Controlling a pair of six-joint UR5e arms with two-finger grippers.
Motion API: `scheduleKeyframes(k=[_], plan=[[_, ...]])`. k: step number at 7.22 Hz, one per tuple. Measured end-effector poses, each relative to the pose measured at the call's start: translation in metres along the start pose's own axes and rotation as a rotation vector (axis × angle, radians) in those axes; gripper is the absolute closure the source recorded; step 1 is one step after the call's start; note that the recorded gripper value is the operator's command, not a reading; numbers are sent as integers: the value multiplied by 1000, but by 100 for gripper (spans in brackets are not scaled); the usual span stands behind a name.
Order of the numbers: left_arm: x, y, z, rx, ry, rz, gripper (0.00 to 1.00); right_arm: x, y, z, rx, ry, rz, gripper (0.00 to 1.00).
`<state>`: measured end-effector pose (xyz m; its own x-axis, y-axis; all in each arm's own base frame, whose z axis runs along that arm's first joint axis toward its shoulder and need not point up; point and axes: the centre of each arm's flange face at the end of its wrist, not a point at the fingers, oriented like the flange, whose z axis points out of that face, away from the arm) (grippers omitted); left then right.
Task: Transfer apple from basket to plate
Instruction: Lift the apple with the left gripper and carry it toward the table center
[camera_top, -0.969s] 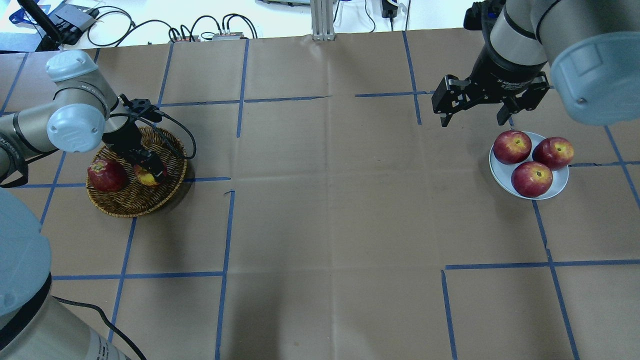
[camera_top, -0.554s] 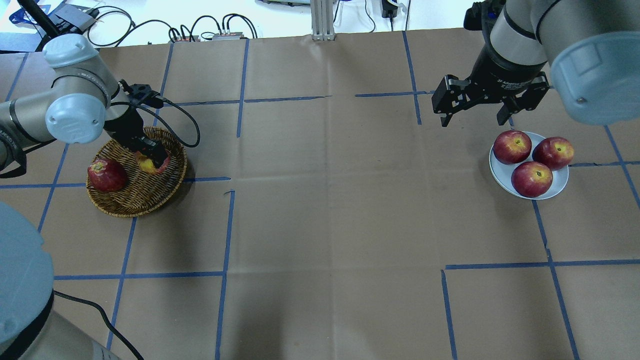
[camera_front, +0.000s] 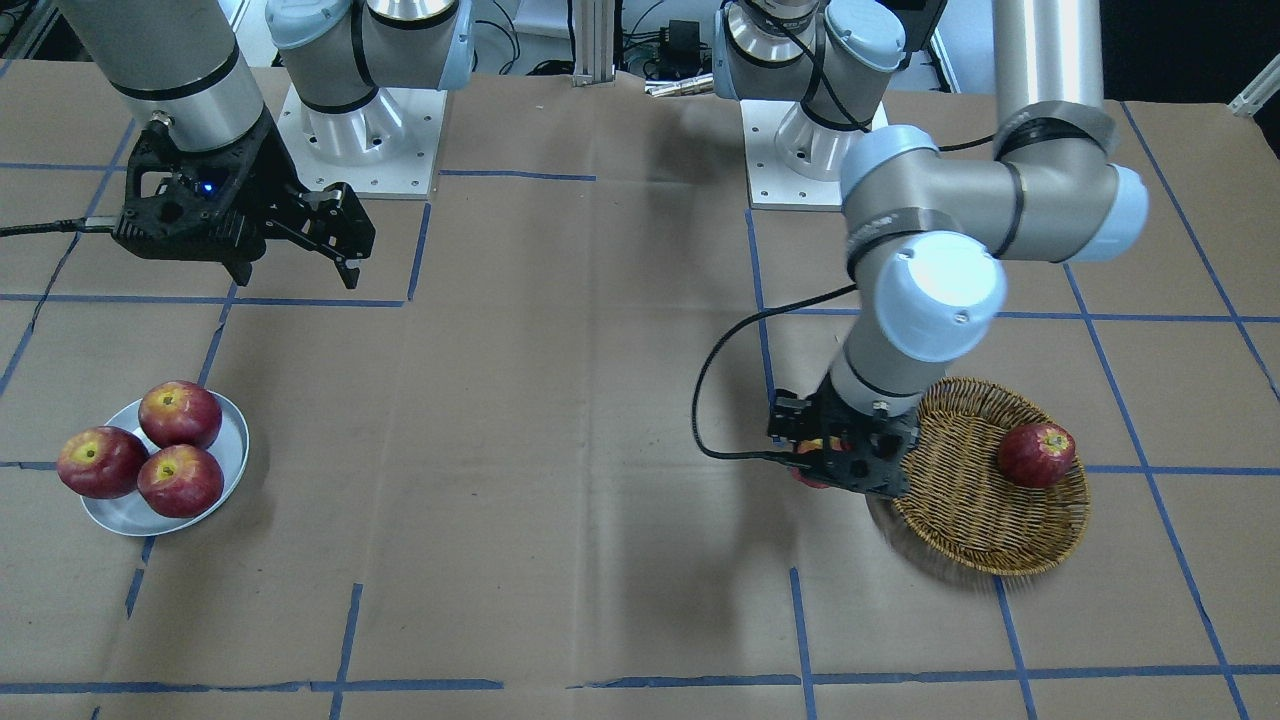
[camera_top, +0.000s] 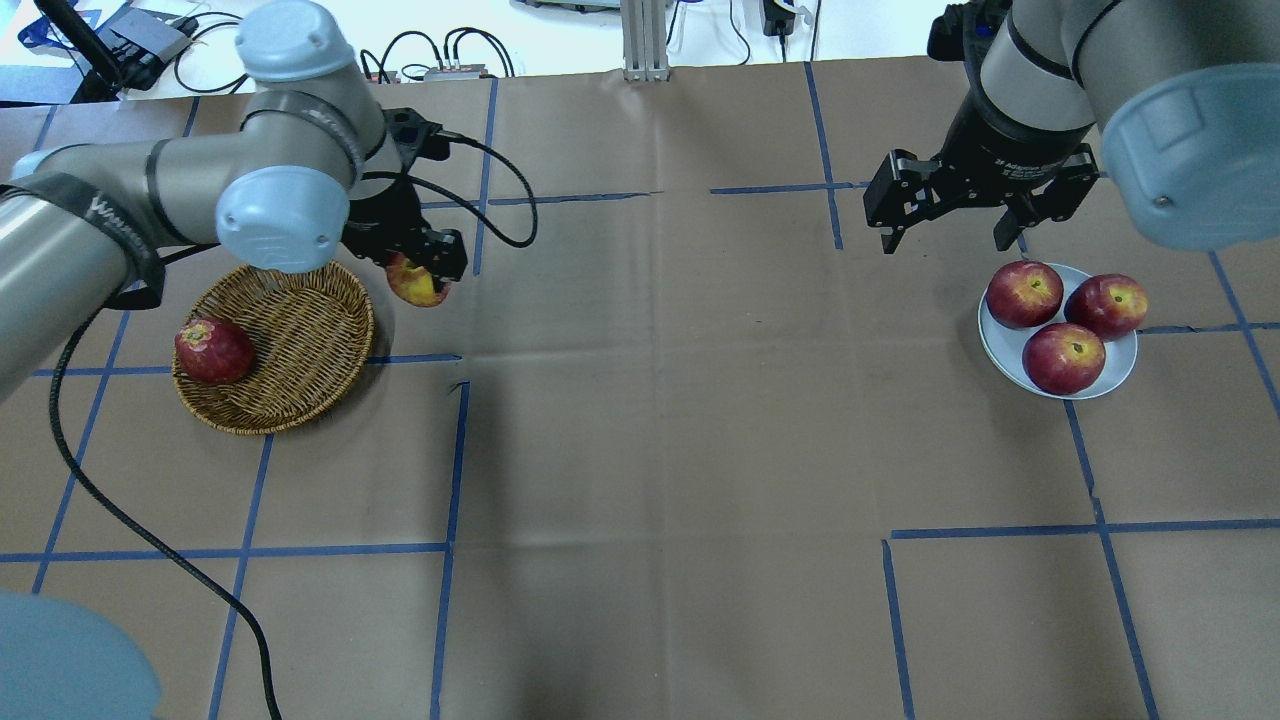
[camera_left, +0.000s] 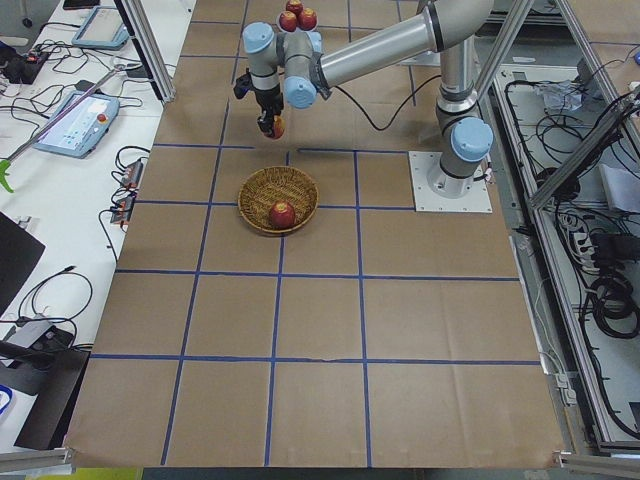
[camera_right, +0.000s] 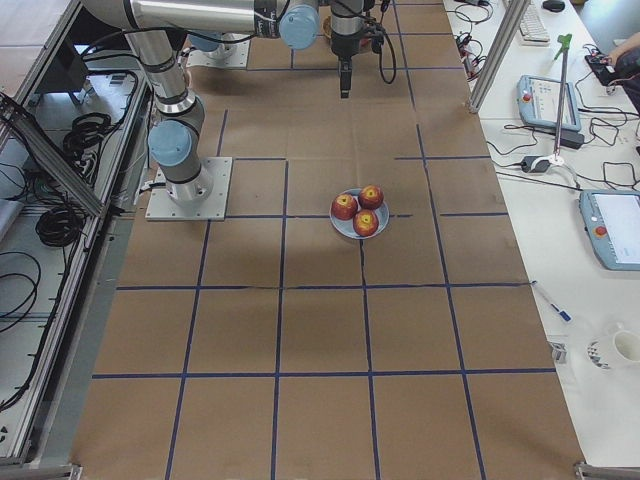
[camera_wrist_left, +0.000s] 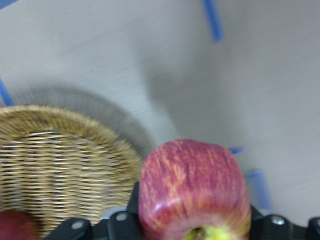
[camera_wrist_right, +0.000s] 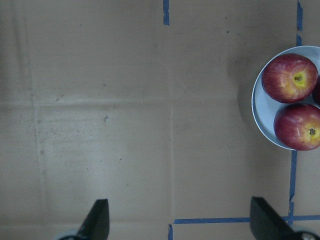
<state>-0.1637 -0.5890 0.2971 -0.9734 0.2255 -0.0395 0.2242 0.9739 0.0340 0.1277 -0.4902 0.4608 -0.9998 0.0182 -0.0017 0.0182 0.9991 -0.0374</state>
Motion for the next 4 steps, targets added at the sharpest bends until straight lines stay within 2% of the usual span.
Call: scheduleKeyframes(k=[2, 4], plan=[[110, -12, 7, 22, -4, -102, 65, 0, 0, 0, 0, 0, 0, 0], [187, -20, 44, 30, -9, -97, 64, 0, 0, 0, 0, 0, 0, 0]])
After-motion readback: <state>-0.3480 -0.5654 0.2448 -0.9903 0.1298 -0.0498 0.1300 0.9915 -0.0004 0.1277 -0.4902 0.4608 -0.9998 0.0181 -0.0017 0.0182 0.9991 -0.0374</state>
